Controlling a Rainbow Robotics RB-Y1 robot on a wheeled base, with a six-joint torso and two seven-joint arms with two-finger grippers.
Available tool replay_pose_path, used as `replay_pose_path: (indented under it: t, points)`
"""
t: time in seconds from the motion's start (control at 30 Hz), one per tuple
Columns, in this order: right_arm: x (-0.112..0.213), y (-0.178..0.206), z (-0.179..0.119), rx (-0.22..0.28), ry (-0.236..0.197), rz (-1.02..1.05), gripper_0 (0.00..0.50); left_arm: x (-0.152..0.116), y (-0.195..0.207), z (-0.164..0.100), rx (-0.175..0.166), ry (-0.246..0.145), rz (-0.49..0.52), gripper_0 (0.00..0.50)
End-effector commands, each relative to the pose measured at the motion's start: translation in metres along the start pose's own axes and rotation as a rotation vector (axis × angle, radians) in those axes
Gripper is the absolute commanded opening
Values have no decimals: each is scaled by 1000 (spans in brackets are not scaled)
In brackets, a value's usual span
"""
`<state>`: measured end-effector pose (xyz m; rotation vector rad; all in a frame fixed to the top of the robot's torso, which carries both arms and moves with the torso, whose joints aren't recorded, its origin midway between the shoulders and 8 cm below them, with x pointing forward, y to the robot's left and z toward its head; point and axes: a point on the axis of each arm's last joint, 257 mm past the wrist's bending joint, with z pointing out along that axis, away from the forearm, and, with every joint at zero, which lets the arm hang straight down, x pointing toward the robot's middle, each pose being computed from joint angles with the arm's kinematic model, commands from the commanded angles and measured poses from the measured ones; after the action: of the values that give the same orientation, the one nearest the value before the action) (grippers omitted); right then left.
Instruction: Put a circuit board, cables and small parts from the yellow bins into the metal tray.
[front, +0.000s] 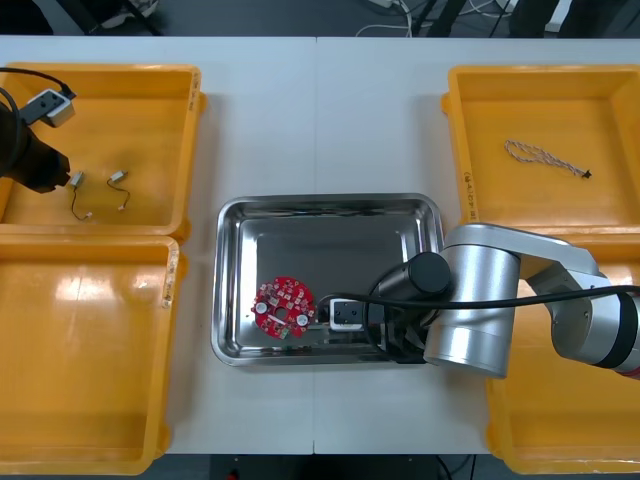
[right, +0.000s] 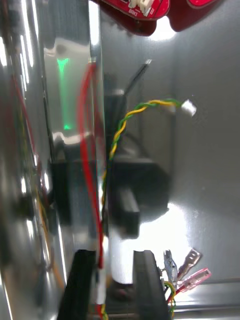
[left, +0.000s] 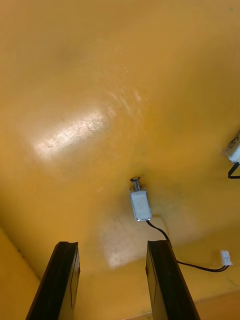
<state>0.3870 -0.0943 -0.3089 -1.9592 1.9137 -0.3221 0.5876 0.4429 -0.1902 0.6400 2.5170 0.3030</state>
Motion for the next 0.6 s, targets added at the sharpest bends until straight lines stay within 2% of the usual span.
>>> replay_pose_path:
  t: [0.03, 0.3, 0.47, 0.6]
  points:
    - [-1, -23, -13, 56, 0, -37, 500, -30, 12, -7, -47, -60, 4, 392]
    - [-1, -29, -18, 62, 12, -27, 500, -34, 2, 4, -36, -74, -1, 393]
    - [1, -38, -37, 71, 48, -6, 500, -41, -4, 9, -29, -95, -10, 393]
    - [3, -45, -54, 58, 61, 40, 500, -44, -8, 10, -24, -102, -11, 394]
